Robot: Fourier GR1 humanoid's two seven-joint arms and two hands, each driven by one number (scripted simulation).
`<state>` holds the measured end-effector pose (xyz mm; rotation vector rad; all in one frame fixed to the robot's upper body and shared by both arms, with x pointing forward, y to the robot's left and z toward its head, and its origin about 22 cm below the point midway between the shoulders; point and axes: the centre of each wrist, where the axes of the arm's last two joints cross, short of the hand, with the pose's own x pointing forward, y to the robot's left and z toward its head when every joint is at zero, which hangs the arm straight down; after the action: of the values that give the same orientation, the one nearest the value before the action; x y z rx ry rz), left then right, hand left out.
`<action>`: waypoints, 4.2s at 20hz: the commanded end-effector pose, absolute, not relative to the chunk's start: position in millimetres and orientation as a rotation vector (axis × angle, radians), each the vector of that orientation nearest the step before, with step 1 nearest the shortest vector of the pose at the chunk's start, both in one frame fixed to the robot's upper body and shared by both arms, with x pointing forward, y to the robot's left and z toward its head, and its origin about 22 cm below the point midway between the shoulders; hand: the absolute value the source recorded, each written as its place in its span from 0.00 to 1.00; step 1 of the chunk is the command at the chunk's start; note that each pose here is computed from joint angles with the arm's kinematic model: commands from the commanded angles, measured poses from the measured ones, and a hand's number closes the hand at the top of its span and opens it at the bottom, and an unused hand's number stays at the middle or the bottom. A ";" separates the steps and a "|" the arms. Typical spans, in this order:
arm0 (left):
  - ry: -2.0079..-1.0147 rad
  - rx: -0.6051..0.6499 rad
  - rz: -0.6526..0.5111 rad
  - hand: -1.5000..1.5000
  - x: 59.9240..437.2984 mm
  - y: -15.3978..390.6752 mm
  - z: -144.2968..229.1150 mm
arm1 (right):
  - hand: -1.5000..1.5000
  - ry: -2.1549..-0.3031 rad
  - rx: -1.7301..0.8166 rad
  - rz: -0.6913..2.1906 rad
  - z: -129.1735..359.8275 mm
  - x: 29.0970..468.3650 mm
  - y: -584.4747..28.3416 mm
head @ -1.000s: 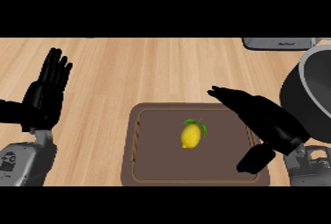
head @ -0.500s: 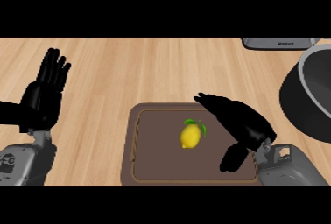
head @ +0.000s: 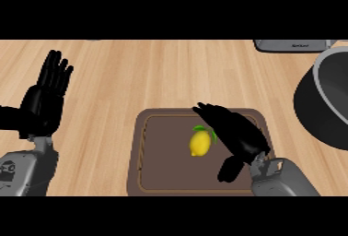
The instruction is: Pick the lemon from the tray and place it in the pot
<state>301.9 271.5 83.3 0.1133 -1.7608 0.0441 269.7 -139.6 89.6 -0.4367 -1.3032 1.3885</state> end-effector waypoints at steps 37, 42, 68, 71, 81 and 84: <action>-1.756 0.114 0.054 0.50 294.1 259.2 82.2 | 1.00 -1.466 -0.612 1.516 16.1 290.3 -72.9; -1.742 0.125 0.055 0.50 296.8 273.6 78.9 | 1.00 -1.619 -0.489 1.569 25.6 187.4 -45.7; -1.753 0.136 0.063 0.50 290.4 272.7 82.4 | 1.00 -1.825 -1.238 0.692 180.4 106.1 -222.0; -1.744 0.106 0.045 0.50 299.0 276.5 80.5 | 1.00 -1.747 -1.274 0.726 175.0 119.0 -237.8; -1.762 0.118 0.059 0.50 296.2 278.7 71.9 | 1.00 -1.662 -1.296 0.616 162.9 190.9 -355.2; -1.769 0.096 0.055 0.50 300.2 265.7 79.4 | 1.00 -1.688 -1.259 0.597 160.1 210.1 -404.7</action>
<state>299.3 271.2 78.4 0.1113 -1.7645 0.0586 192.8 -347.9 156.5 -1.2864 -1.6460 0.6812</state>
